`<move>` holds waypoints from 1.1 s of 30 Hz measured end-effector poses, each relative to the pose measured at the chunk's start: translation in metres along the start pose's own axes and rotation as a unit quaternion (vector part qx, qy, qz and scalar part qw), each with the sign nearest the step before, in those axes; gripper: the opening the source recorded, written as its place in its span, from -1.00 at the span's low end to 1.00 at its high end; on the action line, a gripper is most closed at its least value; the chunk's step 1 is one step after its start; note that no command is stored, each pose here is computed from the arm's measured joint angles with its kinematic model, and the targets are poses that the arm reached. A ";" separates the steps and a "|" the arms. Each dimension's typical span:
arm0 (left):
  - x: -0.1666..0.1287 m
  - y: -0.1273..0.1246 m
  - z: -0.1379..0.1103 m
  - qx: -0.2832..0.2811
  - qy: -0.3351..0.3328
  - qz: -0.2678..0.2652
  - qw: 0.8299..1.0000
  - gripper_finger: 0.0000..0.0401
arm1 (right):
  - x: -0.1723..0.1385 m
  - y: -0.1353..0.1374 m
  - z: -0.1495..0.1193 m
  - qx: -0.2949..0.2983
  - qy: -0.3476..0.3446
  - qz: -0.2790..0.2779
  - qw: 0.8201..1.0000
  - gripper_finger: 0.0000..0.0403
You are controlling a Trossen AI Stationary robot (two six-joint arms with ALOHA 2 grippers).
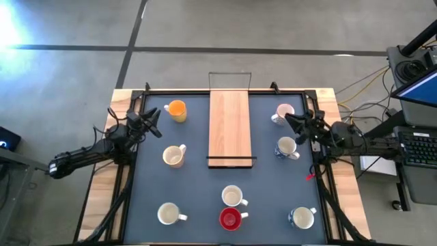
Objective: Place coffee mugs
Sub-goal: Put the gray mug on the shelf
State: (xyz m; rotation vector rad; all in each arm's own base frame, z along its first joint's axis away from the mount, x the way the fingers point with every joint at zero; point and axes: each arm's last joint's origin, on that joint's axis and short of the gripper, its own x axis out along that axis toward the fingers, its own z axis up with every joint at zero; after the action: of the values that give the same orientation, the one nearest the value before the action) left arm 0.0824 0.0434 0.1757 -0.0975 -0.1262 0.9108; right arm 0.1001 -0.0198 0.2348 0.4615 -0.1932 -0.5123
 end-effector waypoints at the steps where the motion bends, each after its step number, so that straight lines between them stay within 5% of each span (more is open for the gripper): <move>1: 0.000 0.000 0.000 0.000 0.000 0.000 1.000 -0.58 | 0.002 0.002 0.002 -0.003 0.018 -0.023 1.000 -0.67; 8: 0.000 0.000 0.000 0.000 0.000 0.000 1.000 -0.58 | 0.030 0.015 0.003 -0.022 0.171 -0.173 0.970 -0.67; 19: 0.000 0.000 0.000 0.000 0.000 0.000 1.000 -0.58 | 0.066 0.023 0.023 -0.069 0.266 -0.296 0.915 -0.61; 27: 0.000 0.000 0.000 0.000 0.001 0.000 1.000 -0.58 | 0.100 0.004 0.042 -0.030 0.327 -0.323 0.888 -0.28; 33: 0.000 0.000 0.000 0.001 0.001 0.000 1.000 -0.58 | 0.114 -0.019 0.049 0.038 0.420 -0.335 0.842 -0.14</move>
State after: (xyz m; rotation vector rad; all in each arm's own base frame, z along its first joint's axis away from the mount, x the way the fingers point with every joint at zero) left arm 0.0824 0.0434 0.1756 -0.0969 -0.1244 0.9107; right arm 0.1751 -0.1114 0.2766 0.7971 0.8354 -0.9370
